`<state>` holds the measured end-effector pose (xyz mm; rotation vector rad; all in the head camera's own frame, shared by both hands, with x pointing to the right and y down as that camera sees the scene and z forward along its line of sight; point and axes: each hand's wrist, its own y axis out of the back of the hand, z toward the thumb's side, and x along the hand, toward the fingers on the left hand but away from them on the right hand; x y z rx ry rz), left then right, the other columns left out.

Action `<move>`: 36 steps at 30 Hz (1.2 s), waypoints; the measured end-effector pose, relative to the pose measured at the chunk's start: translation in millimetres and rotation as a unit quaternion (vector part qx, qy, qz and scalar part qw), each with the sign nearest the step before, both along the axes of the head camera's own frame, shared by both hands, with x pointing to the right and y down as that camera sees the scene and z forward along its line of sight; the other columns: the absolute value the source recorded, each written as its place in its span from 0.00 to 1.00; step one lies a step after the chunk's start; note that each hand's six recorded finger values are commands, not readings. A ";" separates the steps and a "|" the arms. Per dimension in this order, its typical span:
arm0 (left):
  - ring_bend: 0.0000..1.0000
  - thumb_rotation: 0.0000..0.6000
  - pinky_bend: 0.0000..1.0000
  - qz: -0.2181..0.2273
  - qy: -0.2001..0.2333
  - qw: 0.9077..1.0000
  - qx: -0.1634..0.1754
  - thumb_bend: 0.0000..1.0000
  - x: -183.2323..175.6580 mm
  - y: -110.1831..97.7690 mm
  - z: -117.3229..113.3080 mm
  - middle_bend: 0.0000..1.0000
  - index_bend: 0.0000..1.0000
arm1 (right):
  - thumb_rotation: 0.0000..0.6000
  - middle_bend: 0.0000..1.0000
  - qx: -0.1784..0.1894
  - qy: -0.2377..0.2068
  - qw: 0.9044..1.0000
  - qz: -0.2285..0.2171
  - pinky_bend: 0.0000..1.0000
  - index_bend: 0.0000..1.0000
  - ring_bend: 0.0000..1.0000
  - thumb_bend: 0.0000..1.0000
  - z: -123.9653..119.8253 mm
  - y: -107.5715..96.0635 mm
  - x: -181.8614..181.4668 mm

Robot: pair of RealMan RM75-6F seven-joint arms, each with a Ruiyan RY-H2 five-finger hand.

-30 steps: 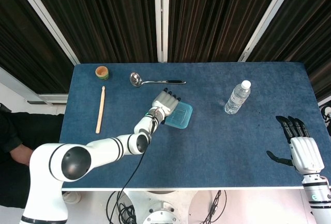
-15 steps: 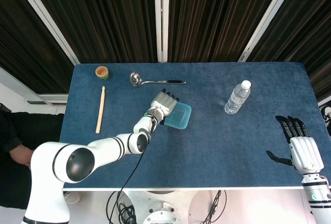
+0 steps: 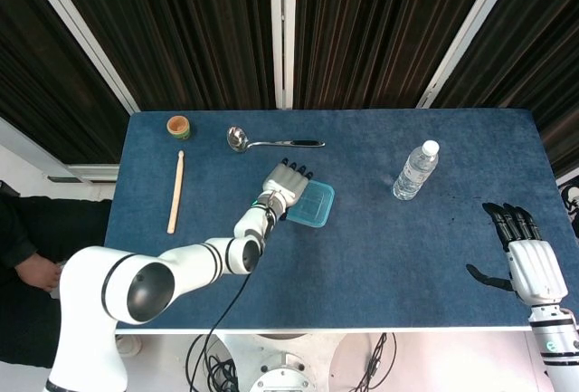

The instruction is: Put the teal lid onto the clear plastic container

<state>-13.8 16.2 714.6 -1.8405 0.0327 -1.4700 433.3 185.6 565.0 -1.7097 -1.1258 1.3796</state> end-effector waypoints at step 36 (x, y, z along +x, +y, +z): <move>0.00 1.00 0.02 0.005 0.026 1.000 0.017 0.09 -29.2 28.5 0.4 0.12 0.17 | 1.00 0.08 0.009 -0.001 1.000 -0.010 0.02 0.00 0.00 0.10 -5.5 7.8 -11.4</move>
